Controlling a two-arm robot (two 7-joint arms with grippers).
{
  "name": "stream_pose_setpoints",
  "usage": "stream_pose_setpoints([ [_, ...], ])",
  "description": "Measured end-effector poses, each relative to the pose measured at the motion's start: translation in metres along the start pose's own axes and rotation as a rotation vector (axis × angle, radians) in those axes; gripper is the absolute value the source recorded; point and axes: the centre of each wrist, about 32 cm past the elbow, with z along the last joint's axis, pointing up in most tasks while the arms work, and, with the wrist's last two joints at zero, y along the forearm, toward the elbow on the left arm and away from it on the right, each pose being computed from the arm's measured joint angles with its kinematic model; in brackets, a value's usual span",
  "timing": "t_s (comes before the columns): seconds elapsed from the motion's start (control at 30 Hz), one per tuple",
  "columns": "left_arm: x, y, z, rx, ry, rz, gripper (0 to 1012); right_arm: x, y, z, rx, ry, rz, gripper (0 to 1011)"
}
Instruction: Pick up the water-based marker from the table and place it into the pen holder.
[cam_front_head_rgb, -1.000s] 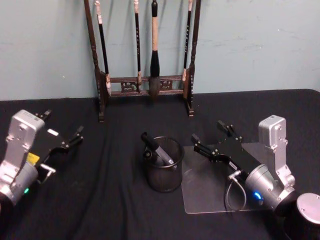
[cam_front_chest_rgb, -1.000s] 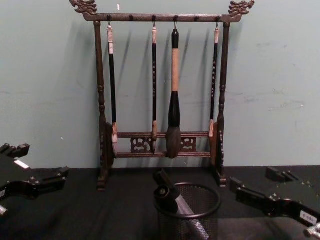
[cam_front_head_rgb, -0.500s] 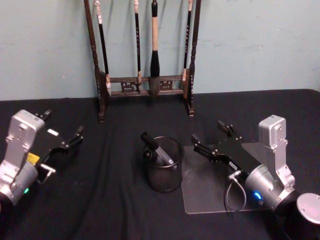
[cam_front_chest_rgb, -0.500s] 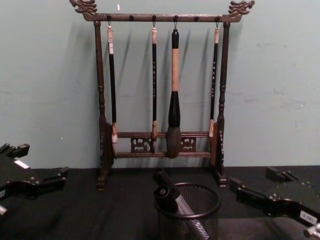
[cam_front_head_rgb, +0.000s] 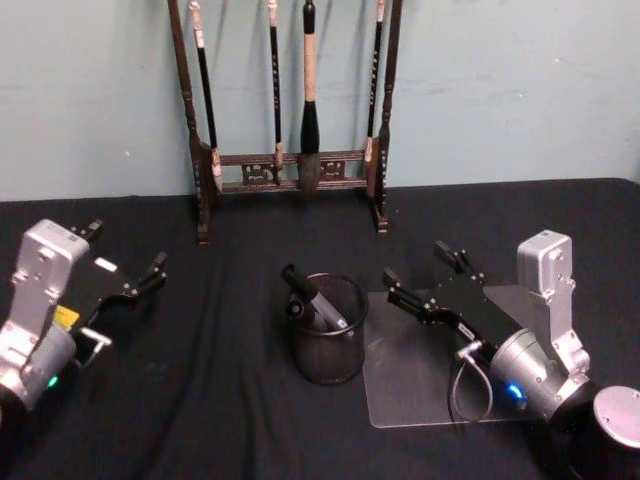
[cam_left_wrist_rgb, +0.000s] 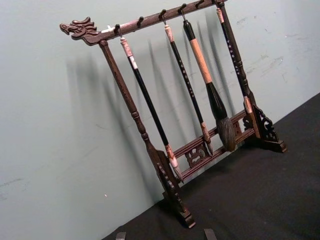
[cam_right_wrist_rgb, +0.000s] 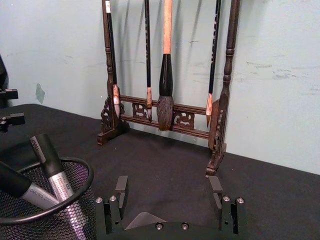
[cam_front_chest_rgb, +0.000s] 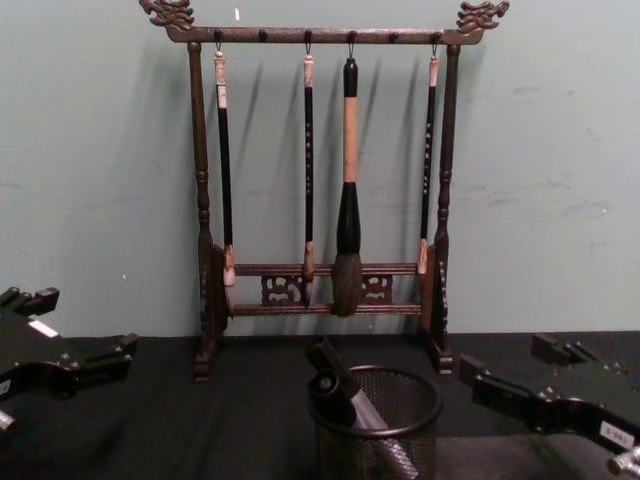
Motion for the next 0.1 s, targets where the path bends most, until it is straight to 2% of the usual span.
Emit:
stream_pose_setpoints([
  [0.1, 0.0000, 0.0000, 0.0000, 0.000, 0.000, 0.000, 1009, 0.0000, 0.0000, 0.0000, 0.000, 0.000, 0.000, 1002],
])
